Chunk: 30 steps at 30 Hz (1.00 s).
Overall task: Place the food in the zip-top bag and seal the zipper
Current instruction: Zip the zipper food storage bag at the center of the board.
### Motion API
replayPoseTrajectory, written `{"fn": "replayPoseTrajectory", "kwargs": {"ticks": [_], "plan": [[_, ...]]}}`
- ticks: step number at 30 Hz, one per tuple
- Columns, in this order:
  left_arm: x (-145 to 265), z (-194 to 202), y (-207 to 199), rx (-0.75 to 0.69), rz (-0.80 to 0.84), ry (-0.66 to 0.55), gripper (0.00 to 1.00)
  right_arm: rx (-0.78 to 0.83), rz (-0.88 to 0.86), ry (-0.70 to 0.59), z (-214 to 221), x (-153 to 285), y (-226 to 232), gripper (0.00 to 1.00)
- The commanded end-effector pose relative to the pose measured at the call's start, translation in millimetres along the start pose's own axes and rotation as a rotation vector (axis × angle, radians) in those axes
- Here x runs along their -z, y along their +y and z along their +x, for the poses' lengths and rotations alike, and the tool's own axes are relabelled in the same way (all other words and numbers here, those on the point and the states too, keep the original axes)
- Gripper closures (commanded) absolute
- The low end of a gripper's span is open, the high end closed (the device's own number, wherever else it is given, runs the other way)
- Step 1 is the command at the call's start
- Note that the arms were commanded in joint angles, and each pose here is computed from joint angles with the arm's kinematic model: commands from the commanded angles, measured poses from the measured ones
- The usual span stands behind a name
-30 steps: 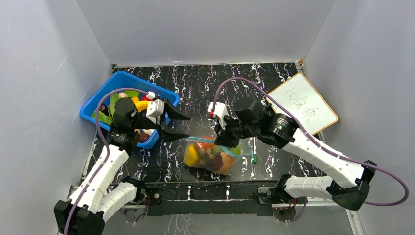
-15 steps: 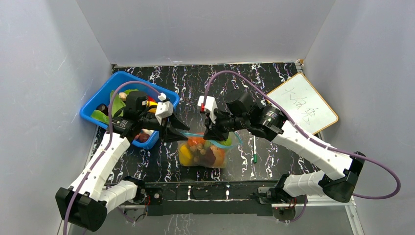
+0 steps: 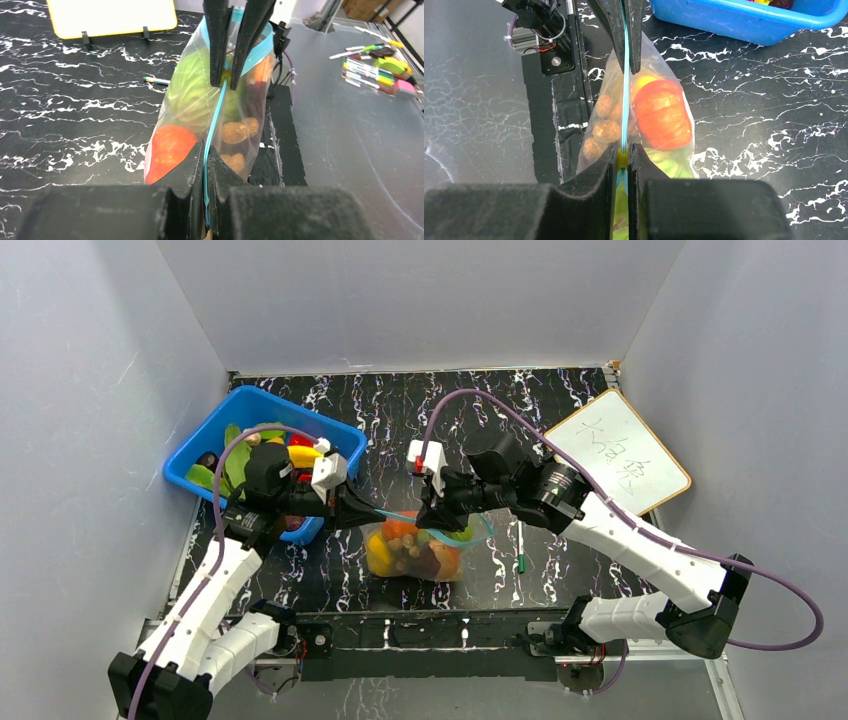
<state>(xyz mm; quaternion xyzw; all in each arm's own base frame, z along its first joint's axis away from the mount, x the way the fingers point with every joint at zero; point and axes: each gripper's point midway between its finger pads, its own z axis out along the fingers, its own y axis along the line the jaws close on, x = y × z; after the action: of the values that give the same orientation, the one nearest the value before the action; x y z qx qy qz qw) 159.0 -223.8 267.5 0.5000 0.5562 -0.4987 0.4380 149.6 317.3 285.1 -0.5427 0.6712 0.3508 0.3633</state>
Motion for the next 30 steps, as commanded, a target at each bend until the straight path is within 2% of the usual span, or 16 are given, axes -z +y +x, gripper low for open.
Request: {"fn": "replayPoseTrajectory", "kwargs": {"ticks": [1, 5, 9, 14, 22, 26, 29, 30], "plan": [[7, -29, 21, 0.011, -0.180, -0.090, 1.00, 0.063, 0.050, -0.086, -17, 28, 3, 1.00], [11, -38, 33, 0.055, -0.227, -0.129, 1.00, 0.061, 0.146, -0.063, -7, 48, -4, 1.00], [20, -31, 48, 0.115, -0.291, -0.119, 1.00, 0.048, 0.195, -0.056, 0, 67, -3, 1.00], [35, -26, 63, 0.191, -0.334, -0.166, 1.00, 0.007, 0.229, -0.024, 16, 81, 1, 1.00], [40, -31, 69, 0.189, -0.332, -0.195, 1.00, -0.061, 0.237, -0.014, 25, 88, 6, 1.00], [39, -31, 65, 0.175, -0.312, -0.187, 1.00, -0.063, 0.262, -0.056, 18, 90, 3, 1.00], [37, -31, 57, 0.152, -0.265, -0.183, 1.00, -0.061, 0.329, -0.160, -1, 87, -12, 1.00], [37, -30, 55, 0.141, -0.254, -0.180, 1.00, -0.066, 0.343, -0.200, -10, 85, -16, 0.94]]}}
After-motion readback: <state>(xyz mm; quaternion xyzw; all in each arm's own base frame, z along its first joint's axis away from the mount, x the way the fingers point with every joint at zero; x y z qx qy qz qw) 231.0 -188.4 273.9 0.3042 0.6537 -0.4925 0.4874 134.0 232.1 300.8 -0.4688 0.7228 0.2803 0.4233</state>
